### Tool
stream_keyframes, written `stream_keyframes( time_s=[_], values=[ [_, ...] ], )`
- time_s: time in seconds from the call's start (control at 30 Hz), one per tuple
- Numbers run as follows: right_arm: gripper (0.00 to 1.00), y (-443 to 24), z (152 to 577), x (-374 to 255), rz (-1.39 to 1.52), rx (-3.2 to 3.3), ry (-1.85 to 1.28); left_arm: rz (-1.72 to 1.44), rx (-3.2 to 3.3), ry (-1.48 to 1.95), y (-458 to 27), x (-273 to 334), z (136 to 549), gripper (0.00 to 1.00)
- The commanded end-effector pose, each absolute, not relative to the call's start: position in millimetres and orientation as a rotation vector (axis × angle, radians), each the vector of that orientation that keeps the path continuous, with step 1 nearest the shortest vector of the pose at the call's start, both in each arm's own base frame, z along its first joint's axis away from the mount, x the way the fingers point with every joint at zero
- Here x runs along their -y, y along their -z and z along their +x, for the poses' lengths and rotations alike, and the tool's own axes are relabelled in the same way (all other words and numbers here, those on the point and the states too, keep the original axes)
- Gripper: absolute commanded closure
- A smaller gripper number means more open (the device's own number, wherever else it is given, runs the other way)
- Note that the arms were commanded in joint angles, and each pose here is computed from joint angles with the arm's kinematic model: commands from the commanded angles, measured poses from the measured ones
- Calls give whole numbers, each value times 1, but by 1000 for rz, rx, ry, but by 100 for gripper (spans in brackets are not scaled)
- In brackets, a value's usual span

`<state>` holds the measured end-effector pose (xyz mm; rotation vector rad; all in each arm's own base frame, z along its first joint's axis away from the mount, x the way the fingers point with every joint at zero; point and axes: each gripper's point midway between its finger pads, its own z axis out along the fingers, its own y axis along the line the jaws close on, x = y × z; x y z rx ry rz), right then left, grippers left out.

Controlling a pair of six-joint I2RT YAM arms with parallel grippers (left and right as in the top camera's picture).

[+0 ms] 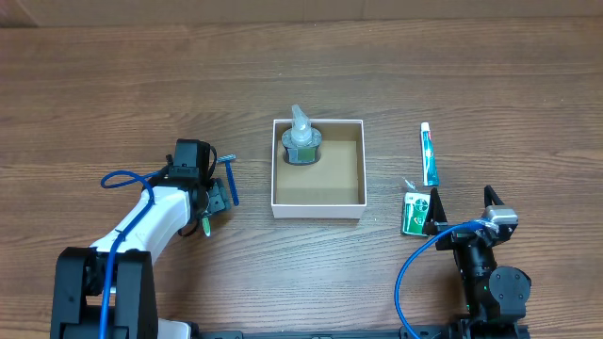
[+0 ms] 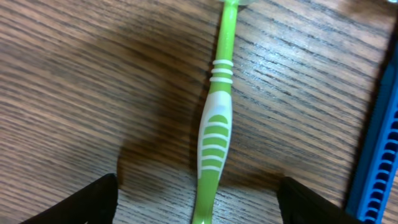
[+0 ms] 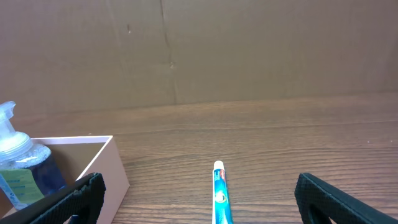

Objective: Pack container
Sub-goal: 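Move the left gripper to the green toothbrush and grasp it, then carry the toothbrush with the left gripper into the box, release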

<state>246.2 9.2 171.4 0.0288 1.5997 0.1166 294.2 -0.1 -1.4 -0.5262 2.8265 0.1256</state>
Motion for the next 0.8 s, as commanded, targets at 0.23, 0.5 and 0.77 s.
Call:
stream_keyframes(
  time_s=[0.23, 0.5, 0.77],
  values=[
    [0, -171, 246, -8, 25, -1591, -109, -521, -2875, -167, 13, -5, 284, 61],
    [0, -171, 246, -8, 25, -1591, -109, -519, -2870, -165, 12, -5, 286, 83],
    [0, -171, 246, -8, 25, -1591, -109, -414, -2866, -168, -20, -3, 311, 96]
  ],
)
